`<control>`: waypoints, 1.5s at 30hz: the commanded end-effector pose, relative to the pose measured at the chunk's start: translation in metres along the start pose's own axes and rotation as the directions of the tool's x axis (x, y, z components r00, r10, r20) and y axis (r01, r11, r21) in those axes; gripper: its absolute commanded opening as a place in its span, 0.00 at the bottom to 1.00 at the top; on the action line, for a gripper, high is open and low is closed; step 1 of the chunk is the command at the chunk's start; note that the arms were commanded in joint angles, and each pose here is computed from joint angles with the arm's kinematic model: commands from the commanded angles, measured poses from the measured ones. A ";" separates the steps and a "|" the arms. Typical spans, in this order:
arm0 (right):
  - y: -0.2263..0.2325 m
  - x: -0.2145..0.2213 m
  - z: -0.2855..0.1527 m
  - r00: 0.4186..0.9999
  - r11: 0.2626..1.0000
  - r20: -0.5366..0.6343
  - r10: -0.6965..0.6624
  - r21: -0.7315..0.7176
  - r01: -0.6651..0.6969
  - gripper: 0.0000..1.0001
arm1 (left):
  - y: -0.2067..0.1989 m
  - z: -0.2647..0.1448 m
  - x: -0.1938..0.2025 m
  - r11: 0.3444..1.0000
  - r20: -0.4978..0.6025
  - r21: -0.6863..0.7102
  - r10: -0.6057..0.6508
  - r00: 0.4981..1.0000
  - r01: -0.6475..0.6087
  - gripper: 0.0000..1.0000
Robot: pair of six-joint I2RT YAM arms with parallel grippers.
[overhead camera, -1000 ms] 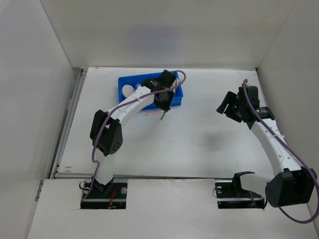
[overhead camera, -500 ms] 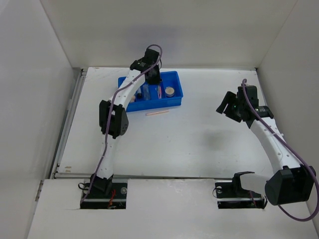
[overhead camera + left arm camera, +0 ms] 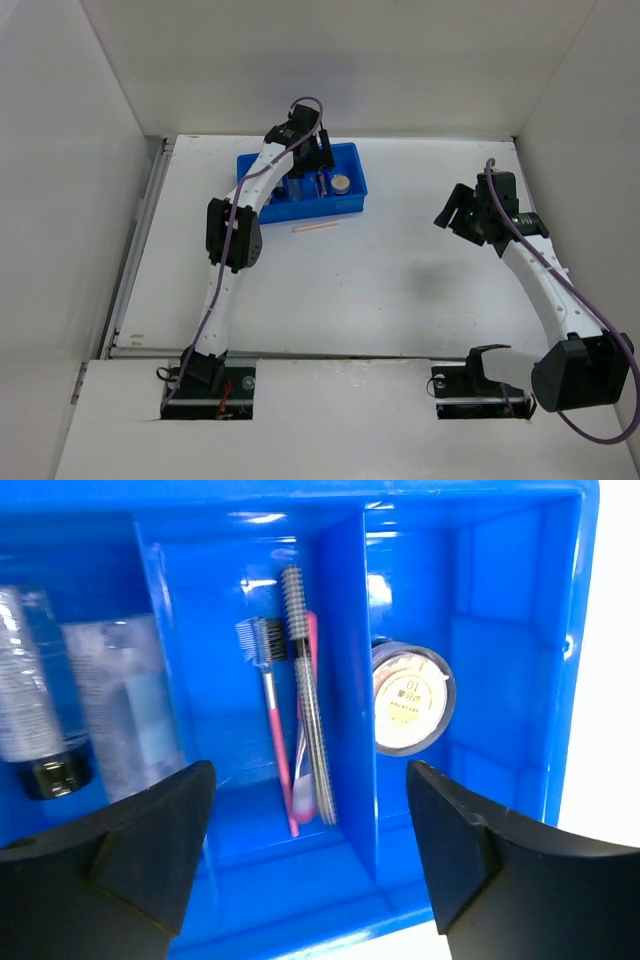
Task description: Organize the makeup
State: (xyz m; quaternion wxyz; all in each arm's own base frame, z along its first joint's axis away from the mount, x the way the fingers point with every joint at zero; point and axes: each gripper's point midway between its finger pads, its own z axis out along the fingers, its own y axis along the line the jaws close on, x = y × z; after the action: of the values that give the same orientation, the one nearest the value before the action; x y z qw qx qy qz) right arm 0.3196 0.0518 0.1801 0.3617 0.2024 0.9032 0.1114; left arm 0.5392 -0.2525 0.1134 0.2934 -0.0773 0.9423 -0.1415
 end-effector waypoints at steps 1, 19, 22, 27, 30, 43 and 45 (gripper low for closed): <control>0.008 -0.017 -0.010 0.999 1.000 0.049 -0.005 -0.023 0.006 0.71 | -0.024 -0.073 -0.040 0.994 0.132 0.074 0.065 0.989 -0.075 0.74; 0.009 -0.005 -0.010 0.999 0.998 0.031 0.013 -0.056 -0.011 0.71 | 0.020 -0.091 0.138 0.669 -0.175 -0.180 0.700 0.693 -0.721 0.44; 0.009 -0.005 -0.010 0.999 0.998 0.031 0.013 -0.056 -0.011 0.71 | 0.024 -0.075 0.143 0.665 -0.199 -0.200 0.691 0.695 -0.719 0.63; 0.009 -0.005 -0.010 0.999 0.998 0.031 0.013 -0.056 -0.011 0.71 | 0.027 -0.054 0.146 0.637 -0.227 -0.216 0.705 0.672 -0.740 0.69; 0.011 -0.009 -0.012 0.999 0.998 0.039 0.013 -0.061 -0.011 0.71 | 0.024 -0.045 0.146 0.629 -0.232 -0.213 0.710 0.665 -0.747 0.64; 0.007 -0.008 -0.011 0.999 0.999 0.040 0.014 -0.040 -0.012 0.71 | 0.040 -0.016 0.140 0.639 -0.245 -0.177 0.708 0.662 -0.749 0.58; 0.007 -0.008 -0.011 0.999 0.999 0.040 0.014 -0.040 -0.012 0.71 | 0.037 -0.015 0.140 0.637 -0.238 -0.161 0.717 0.656 -0.754 0.58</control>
State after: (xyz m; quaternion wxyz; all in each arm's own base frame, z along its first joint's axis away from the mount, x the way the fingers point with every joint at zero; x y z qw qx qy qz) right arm 0.3168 0.0562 0.1828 0.3621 0.1990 0.9020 0.1250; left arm 0.4026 -0.2414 0.0337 0.2280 0.2838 0.9243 0.1148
